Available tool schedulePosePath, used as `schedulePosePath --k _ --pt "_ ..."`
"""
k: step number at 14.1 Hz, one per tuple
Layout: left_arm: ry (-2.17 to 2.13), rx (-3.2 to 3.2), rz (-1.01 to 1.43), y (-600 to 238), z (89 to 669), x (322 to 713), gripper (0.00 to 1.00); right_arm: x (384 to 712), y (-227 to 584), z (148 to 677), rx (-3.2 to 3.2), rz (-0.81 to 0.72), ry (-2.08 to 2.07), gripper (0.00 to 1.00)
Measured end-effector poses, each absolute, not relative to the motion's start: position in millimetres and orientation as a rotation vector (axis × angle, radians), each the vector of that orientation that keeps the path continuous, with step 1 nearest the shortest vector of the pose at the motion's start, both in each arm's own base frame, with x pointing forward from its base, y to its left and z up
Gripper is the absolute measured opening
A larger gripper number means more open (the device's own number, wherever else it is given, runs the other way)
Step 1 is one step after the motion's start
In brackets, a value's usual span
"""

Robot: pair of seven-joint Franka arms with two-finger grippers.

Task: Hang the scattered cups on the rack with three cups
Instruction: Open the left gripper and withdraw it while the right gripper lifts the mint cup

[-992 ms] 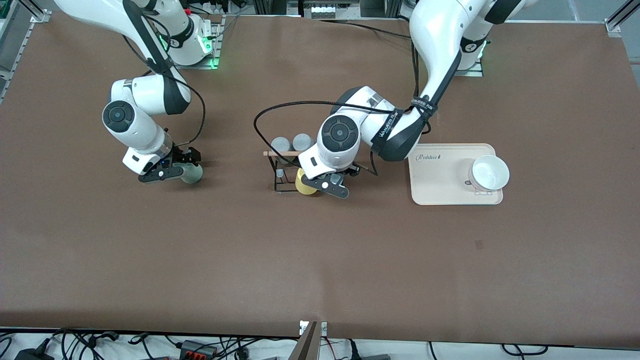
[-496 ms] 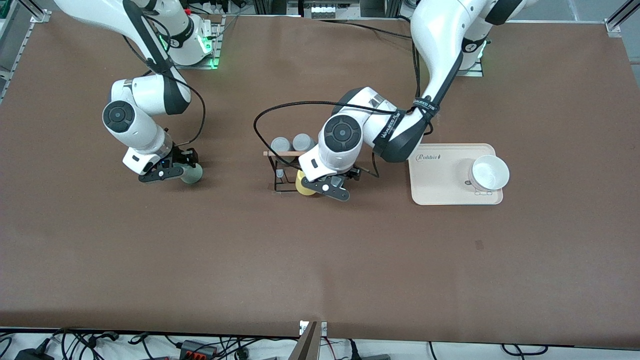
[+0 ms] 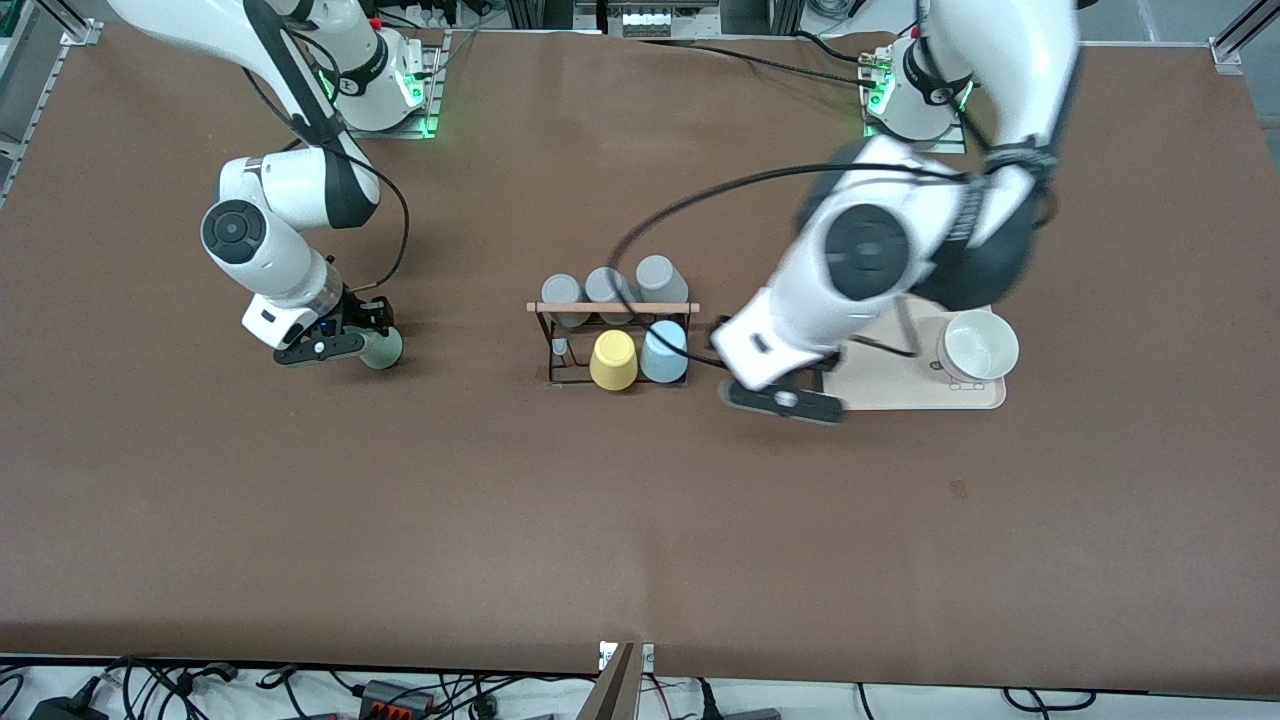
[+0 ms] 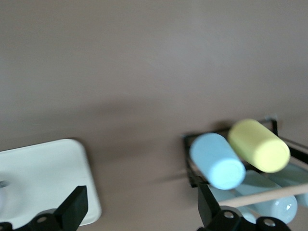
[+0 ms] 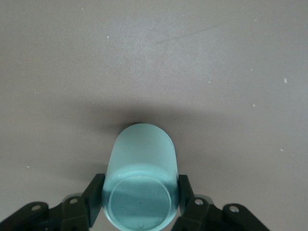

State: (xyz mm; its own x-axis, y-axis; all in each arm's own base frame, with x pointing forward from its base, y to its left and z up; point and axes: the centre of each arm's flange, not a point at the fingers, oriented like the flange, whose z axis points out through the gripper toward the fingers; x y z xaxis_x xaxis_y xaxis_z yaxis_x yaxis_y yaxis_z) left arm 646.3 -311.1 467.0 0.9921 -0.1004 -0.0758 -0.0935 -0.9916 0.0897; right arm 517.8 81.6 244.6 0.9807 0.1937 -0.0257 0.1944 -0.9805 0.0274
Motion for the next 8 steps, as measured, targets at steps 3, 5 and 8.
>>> schedulePosePath --k 3,5,8 --pt "0.071 3.061 -0.148 -205 497 670 1.00 523 82 295 3.097 -0.069 0.227 0.66" --pt "0.209 3.053 -0.142 -140 505 683 1.00 530 83 342 3.093 -0.104 0.186 0.66" --pt "0.302 3.040 -0.140 -69 513 689 1.00 549 101 410 3.092 -0.100 0.084 0.66"
